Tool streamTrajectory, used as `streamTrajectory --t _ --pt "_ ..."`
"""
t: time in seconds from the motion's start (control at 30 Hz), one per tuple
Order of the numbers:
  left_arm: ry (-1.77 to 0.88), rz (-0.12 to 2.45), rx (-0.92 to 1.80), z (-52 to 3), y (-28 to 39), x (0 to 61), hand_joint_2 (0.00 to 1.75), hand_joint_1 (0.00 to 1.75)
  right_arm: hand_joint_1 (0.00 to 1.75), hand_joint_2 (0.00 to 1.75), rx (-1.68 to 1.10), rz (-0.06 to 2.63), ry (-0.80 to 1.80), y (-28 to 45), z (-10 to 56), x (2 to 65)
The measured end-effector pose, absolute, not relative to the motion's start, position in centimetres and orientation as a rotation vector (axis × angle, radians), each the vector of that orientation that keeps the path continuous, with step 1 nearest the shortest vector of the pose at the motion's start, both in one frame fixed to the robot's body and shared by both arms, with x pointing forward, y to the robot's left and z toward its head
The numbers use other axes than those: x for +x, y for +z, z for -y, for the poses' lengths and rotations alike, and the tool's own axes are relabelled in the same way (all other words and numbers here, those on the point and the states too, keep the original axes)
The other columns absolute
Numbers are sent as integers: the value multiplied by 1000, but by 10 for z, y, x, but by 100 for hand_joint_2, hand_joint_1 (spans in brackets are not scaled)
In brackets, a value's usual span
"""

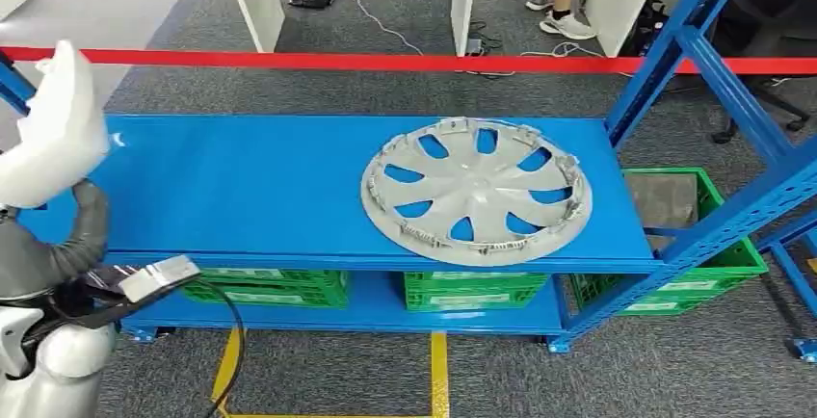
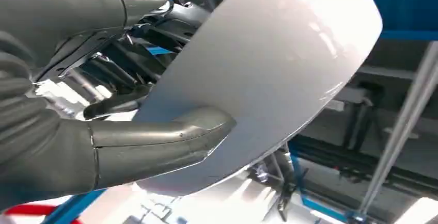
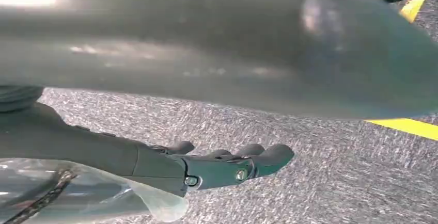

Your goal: Take the parts from the cabinet and place them on the table.

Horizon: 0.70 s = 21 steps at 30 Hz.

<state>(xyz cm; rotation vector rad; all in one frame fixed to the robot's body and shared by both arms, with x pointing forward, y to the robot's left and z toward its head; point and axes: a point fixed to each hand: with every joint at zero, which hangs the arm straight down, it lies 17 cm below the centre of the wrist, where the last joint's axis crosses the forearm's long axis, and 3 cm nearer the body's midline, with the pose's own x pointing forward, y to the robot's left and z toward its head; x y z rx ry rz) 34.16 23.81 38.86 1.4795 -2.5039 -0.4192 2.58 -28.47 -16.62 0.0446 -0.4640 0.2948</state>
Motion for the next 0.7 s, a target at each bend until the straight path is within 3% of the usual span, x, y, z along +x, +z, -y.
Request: streamTrajectory --t 0.7 --pt "-487 2312 1609 -277 366 340 175 175 0 0 15 460 306 -167 288 22"
